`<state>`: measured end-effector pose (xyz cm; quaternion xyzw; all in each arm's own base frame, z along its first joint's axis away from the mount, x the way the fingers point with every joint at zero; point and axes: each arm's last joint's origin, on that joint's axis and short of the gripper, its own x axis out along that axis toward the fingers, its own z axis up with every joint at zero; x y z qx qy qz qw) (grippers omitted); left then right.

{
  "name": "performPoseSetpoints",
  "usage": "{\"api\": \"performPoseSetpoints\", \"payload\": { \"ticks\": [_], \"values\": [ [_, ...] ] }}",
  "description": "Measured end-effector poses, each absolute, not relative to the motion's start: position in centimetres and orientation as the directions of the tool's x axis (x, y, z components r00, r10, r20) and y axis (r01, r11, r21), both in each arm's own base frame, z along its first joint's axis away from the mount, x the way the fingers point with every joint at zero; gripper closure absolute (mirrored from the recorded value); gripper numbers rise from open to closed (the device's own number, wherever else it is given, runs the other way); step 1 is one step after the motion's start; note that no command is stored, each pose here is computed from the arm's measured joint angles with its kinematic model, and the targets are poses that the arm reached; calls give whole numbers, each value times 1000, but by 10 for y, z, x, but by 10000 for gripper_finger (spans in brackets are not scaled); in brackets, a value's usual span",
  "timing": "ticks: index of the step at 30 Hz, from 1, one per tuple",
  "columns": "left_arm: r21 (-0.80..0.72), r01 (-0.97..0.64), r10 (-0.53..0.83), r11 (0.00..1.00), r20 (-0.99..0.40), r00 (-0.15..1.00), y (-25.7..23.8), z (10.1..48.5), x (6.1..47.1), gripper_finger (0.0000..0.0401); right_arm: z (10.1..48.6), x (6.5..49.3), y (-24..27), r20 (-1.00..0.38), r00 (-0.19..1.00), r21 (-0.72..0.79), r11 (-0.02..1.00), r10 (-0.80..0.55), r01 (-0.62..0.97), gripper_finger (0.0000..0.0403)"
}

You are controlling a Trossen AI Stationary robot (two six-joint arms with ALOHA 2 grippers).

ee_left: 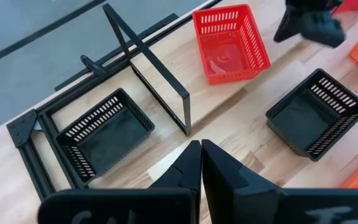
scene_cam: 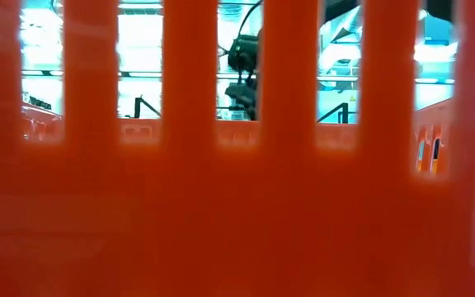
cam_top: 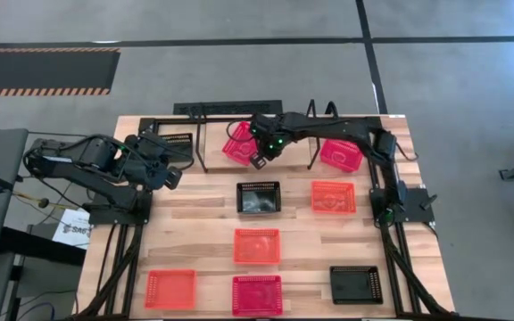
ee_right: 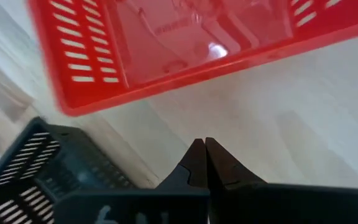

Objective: Stack baskets on shelf by color
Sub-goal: Put the middle red bin on the shelf

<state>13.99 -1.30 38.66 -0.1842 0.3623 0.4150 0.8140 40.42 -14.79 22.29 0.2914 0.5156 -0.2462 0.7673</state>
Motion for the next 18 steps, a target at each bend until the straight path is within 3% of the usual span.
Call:
{"api": "performPoseSetpoints", "payload": {
  "ticks": [18],
  "values": [
    [-7,-807,533,591,-747,397,-13,387,140,401,217,397,-174,-935,344,183,706,-90,684,403]
  ]
}}
